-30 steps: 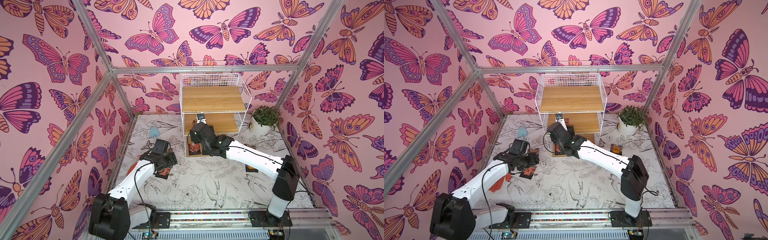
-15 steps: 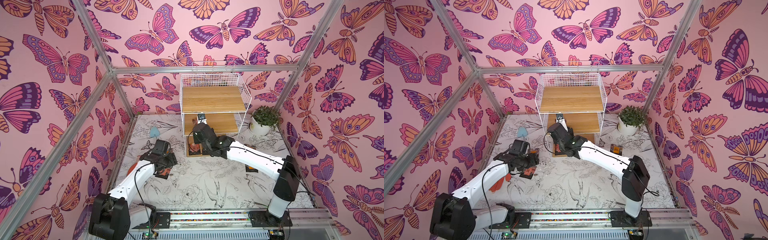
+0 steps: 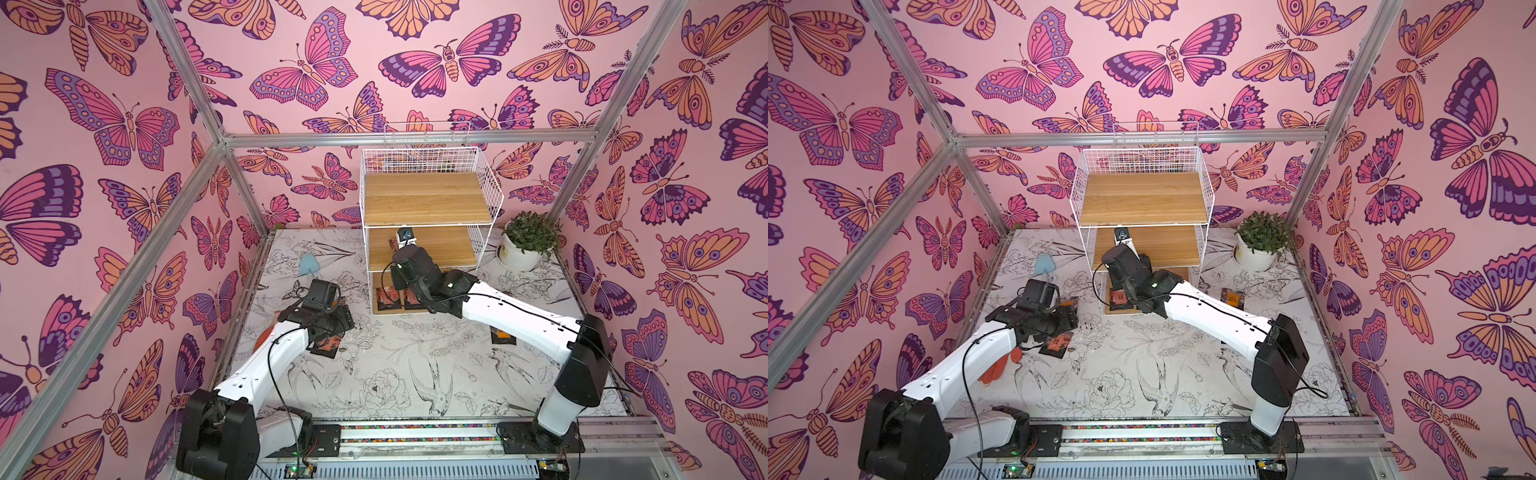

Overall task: Remove the tea bags from the shelf
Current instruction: Pick up the tea bag from the shelf, then place the tea bag at the center of the board.

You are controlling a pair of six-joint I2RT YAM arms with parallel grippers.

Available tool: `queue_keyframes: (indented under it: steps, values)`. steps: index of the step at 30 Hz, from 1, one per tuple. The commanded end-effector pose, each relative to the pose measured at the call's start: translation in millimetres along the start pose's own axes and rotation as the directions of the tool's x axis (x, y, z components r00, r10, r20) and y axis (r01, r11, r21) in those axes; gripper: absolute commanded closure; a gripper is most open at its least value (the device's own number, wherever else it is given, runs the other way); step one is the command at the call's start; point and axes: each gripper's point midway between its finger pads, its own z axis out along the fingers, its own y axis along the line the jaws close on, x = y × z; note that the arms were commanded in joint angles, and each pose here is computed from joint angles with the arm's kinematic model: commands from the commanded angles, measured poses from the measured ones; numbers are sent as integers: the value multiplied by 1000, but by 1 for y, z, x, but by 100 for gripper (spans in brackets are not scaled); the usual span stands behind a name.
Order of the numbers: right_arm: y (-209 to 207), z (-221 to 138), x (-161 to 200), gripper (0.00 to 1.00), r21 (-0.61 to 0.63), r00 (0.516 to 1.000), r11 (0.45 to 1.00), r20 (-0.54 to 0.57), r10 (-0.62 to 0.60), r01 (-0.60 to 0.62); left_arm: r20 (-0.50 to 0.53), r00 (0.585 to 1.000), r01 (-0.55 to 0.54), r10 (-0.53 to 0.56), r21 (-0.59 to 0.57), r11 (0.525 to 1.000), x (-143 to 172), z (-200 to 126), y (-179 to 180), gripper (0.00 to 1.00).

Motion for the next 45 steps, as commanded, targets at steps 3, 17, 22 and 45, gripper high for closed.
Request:
queue_keyframes:
  steps: [3, 17, 22, 45]
  values:
    - [-12, -25, 16, 100, -34, 996, 999, -84, -36, 34, 14, 1000, 14, -14, -14, 1000, 1, -4, 7, 24]
    - [-52, -107, 29, 100, -25, 996, 999, -77, 37, -39, 25, 1000, 1, -2, 35, 999, 2, -13, 0, 24]
    - [-85, -142, 86, 100, 44, 983, 992, -135, 127, -122, 25, 1000, -1, -1, 60, 998, 8, -17, -1, 24]
    - [-148, -74, 276, 100, 235, 744, 947, -588, 318, -218, -21, 1000, 13, -12, 33, 999, 23, -8, 9, 24]
